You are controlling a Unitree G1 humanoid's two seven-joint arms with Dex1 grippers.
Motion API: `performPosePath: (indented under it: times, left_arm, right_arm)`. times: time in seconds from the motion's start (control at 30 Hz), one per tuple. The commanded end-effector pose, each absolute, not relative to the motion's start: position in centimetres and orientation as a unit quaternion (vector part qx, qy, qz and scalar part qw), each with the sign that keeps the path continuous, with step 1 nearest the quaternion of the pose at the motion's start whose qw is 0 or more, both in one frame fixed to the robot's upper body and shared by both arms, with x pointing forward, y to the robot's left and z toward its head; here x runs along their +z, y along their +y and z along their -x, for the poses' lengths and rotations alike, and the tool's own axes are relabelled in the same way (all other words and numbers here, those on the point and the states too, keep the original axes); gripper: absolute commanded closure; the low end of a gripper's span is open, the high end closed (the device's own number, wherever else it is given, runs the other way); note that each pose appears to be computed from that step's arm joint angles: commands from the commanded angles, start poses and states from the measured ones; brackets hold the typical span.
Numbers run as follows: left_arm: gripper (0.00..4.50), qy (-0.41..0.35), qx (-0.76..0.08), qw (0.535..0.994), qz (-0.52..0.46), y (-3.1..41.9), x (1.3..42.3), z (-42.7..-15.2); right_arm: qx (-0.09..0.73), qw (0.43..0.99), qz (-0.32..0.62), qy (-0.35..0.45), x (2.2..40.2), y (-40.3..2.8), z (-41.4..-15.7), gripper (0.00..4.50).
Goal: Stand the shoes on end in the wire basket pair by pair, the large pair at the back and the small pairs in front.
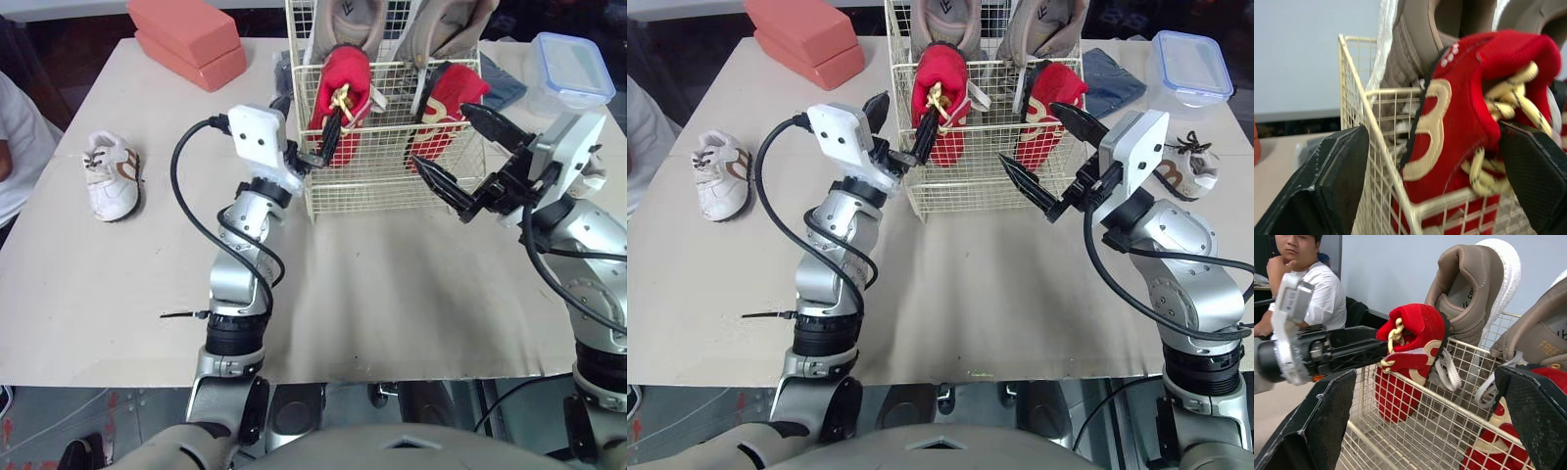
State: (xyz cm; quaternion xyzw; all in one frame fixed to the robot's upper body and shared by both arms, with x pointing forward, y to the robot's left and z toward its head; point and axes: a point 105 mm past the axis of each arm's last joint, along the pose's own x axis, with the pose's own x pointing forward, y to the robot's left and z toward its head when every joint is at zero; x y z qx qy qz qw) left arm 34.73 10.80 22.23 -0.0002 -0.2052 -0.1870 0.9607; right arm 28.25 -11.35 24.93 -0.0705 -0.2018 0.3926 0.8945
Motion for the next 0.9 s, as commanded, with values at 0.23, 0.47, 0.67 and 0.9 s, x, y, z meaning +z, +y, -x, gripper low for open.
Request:
performPosePath:
  times: [0.23, 0.47, 0.67, 0.9]
  left_arm:
    - [0.07, -0.184, -0.204, 0.961, 0.043, 11.7, 21.8, -32.4]
    - [0.07, -0.254, -0.287, 0.923, 0.035, 12.3, 25.8, -30.1]
    - [0.07, -0.257, -0.395, 0.881, -0.033, 12.6, 29.1, -28.8]
    - [0.07, -0.181, -0.507, 0.841, -0.058, 12.3, 30.1, -26.5]
  right_arm:
    - [0.377, 0.894, 0.079, -0.228, 26.1, -12.2, -28.4, 0.0]
    - [0.298, 0.927, 0.089, -0.209, 25.7, -17.7, -30.5, 0.0]
    - [0.185, 0.964, 0.109, -0.157, 24.4, -25.8, -32.8, 0.0]
    - [0.105, 0.983, 0.133, -0.068, 21.5, -33.1, -34.1, 0.0]
